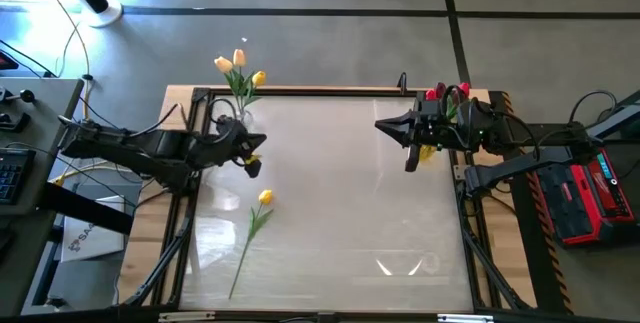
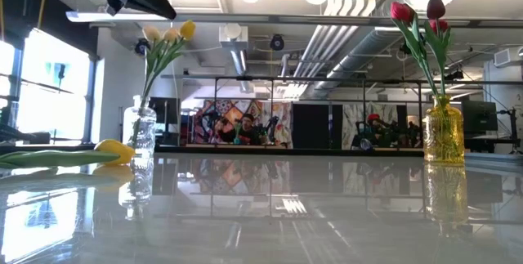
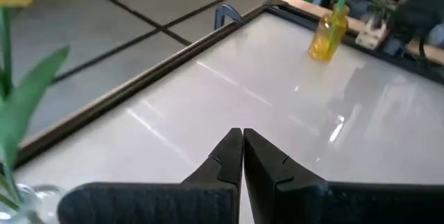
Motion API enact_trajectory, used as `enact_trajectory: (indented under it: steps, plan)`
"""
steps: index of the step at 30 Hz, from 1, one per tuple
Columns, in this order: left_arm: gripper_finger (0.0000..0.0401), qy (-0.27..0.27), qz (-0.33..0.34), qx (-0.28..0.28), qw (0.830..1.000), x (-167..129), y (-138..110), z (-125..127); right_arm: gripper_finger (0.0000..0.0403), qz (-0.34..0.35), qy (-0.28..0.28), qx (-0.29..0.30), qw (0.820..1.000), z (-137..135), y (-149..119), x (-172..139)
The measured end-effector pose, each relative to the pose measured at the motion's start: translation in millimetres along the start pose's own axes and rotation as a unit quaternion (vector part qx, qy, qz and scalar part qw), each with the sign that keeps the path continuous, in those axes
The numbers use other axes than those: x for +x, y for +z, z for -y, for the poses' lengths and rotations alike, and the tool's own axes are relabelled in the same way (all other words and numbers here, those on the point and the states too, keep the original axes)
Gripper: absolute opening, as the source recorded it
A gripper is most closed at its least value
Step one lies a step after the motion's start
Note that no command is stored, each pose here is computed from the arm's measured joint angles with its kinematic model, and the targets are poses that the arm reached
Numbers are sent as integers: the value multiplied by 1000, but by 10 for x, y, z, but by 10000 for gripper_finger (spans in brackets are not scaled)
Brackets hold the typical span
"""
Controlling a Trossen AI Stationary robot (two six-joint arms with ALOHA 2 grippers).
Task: Sort flowers into vase by color
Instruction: Put the yellow tulip into the transparent vase
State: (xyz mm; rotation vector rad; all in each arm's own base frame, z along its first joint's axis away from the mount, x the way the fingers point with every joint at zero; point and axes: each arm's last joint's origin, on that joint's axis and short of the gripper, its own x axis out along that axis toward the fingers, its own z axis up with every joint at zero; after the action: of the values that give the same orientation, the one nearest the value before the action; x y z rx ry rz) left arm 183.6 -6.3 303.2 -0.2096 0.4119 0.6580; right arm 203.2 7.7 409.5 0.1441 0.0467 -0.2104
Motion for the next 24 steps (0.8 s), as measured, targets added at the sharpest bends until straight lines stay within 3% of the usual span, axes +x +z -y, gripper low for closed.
enact_trajectory:
  steps: [9, 19, 24]
  plan:
    - [0, 53, -9, -110, 993, 191, -29, 140, 0, 0, 0, 0, 1000, -1, -1, 1]
    - [0, 24, -70, -135, 988, 280, -61, 352, 0, 0, 0, 0, 1000, -1, 0, 0]
    - [0, 32, -140, -137, 980, 217, -160, 427, 0, 0, 0, 0, 1000, -1, -1, 1]
